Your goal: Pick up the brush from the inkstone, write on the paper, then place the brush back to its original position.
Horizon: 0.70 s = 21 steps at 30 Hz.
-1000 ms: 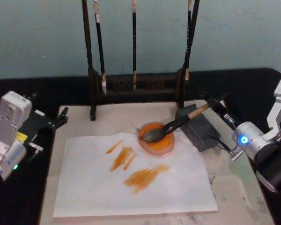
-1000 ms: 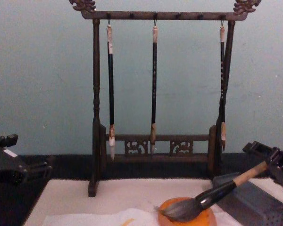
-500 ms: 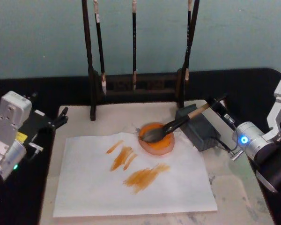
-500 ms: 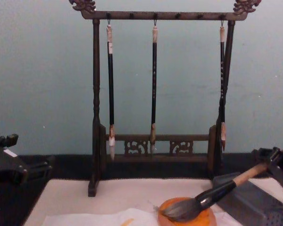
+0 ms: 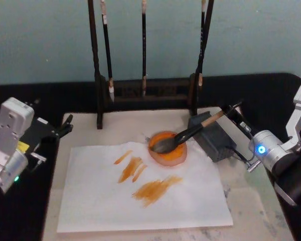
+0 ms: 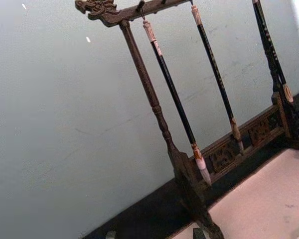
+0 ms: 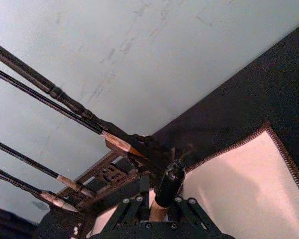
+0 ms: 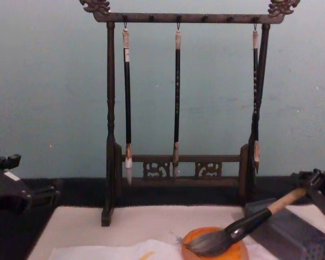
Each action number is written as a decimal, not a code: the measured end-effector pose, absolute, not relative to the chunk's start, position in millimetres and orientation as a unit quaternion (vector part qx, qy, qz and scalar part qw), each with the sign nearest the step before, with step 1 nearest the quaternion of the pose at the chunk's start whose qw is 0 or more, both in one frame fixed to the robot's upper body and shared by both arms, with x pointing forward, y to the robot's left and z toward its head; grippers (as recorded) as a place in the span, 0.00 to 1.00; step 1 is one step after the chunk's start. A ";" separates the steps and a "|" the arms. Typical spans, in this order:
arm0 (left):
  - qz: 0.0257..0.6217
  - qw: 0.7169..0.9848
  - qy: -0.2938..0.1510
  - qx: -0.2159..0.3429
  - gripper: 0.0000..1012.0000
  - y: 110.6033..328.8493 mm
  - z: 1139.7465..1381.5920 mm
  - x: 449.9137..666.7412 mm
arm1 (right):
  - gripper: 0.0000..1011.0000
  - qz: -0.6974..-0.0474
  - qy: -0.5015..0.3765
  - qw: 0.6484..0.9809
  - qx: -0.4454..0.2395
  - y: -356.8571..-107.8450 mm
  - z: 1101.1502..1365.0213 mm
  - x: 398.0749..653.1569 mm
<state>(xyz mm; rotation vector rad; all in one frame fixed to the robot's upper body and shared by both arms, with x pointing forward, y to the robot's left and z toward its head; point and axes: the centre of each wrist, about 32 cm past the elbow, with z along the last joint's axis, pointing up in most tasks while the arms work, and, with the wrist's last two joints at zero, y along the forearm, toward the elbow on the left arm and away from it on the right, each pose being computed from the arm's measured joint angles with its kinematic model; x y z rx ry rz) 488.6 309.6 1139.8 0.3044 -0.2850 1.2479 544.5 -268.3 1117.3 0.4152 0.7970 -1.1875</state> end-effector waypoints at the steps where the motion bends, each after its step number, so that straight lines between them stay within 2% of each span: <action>1: 0.580 0.791 -0.132 0.141 0.99 309.7 1139.8 488.6 | 0.18 -0.540 0.363 0.735 0.189 -268.3 1117.3 544.5; 10: 0.580 0.791 -0.132 0.141 0.99 309.7 1139.8 488.6 | 0.18 -0.538 0.348 0.742 0.196 -268.7 1122.0 545.4; 21: 0.580 0.791 -0.132 0.141 0.99 309.7 1139.8 488.6 | 0.18 -0.523 0.290 0.777 0.195 -264.1 1148.6 547.6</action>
